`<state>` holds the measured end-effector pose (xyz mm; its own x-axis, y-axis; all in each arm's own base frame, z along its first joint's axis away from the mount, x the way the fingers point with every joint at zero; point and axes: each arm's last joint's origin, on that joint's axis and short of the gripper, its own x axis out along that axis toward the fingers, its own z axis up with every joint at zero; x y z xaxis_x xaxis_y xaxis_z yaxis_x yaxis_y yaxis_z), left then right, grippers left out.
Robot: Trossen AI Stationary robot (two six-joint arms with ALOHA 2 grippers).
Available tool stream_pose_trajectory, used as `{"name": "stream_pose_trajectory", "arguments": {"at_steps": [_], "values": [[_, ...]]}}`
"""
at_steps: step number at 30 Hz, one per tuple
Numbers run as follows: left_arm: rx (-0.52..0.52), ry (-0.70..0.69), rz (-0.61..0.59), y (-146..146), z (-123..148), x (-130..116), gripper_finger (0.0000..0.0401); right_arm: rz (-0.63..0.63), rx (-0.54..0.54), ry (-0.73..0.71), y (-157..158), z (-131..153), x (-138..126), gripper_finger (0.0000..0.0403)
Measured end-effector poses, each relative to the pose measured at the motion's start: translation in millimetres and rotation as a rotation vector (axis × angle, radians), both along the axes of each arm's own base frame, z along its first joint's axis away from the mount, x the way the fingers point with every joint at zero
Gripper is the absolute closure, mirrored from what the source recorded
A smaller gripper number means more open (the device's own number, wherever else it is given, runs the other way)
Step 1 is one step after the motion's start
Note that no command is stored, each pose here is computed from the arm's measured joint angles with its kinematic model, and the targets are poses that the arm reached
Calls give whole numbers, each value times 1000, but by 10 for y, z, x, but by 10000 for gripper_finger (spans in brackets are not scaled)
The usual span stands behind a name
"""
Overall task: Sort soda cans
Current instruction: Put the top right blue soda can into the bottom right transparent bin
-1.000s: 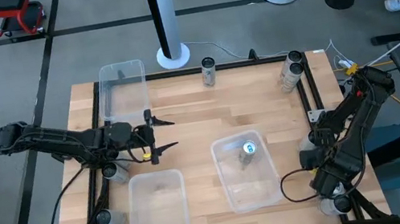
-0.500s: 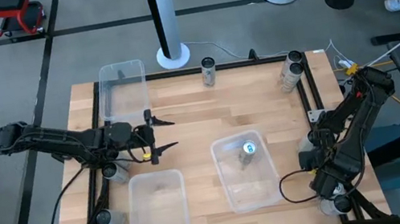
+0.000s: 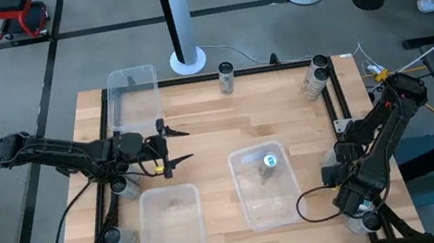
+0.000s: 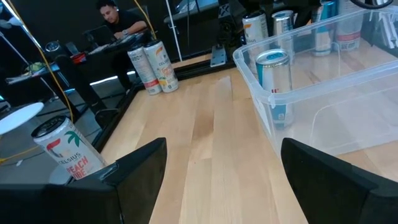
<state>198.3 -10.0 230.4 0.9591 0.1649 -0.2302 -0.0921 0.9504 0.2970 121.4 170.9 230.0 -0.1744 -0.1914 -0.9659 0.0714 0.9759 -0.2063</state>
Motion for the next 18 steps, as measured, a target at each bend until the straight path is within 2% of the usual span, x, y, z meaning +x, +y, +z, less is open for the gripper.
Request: {"name": "stream_pose_trajectory", "arguments": {"at_steps": [4,11,18], "values": [[0,0,0,0,0,0,95,-1,3,3,1,0,-1,102],[0,0,0,0,0,-1,95,7,11,12,3,6,-3,140],[0,0,0,0,0,0,95,39,23,14,8,4,2,144]]}}
